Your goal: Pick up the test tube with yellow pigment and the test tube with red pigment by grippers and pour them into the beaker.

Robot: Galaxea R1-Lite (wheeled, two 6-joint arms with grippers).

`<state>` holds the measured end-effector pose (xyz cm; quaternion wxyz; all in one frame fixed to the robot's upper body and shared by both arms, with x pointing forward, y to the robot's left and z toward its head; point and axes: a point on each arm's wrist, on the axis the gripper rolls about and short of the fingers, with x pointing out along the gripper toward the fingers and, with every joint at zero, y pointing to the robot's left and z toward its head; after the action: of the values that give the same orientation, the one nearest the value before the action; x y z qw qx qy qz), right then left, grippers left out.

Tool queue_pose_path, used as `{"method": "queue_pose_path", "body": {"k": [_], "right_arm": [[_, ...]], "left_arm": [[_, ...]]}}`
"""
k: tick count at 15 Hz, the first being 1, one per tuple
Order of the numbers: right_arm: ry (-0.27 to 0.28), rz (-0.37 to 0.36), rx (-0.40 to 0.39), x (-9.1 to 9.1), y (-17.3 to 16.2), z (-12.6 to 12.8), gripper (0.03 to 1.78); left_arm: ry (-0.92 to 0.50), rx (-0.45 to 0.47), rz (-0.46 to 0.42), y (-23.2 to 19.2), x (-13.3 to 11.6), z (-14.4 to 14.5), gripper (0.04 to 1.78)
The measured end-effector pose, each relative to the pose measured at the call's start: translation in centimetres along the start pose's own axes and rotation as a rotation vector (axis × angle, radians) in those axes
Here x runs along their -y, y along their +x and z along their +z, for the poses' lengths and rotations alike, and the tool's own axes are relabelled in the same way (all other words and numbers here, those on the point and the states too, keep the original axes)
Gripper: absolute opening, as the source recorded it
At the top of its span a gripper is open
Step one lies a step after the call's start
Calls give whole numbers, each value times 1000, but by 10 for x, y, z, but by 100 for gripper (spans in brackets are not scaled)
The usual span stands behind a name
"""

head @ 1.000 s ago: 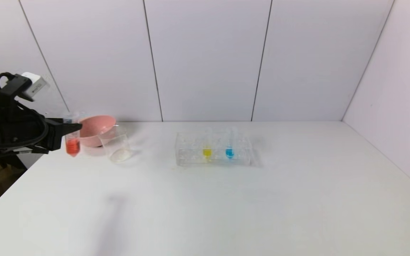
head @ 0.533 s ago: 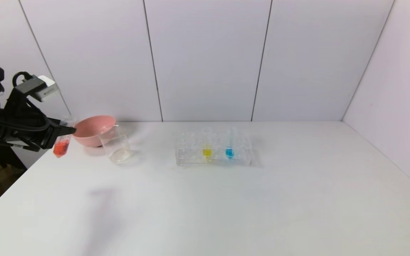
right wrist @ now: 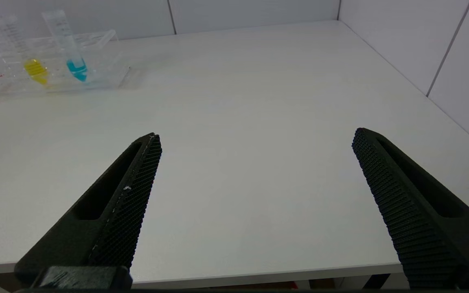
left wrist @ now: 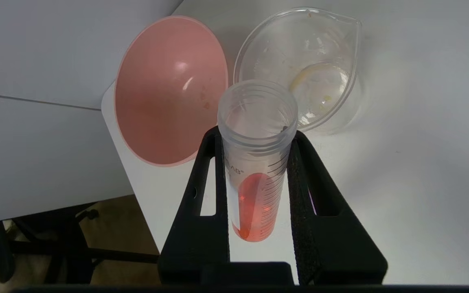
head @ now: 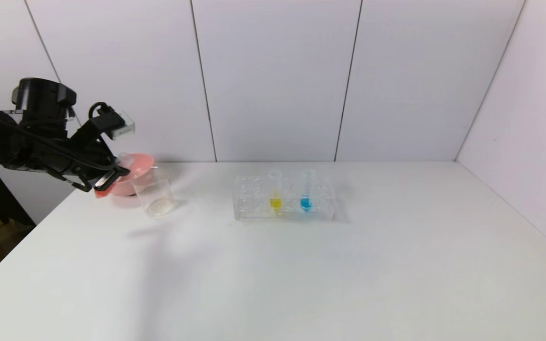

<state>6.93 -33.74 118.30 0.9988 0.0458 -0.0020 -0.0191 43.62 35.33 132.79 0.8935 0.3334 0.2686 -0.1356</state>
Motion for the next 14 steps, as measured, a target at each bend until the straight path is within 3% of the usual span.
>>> {"method": "queue_pose_path", "body": {"k": [6, 14], "right_arm": [[0, 0, 0, 0, 0, 0, 171], [0, 0, 0, 0, 0, 0, 171]], "left_arm": [[216, -151, 119, 19, 12, 17, 44], [296, -334, 121, 23, 21, 25, 44]]}}
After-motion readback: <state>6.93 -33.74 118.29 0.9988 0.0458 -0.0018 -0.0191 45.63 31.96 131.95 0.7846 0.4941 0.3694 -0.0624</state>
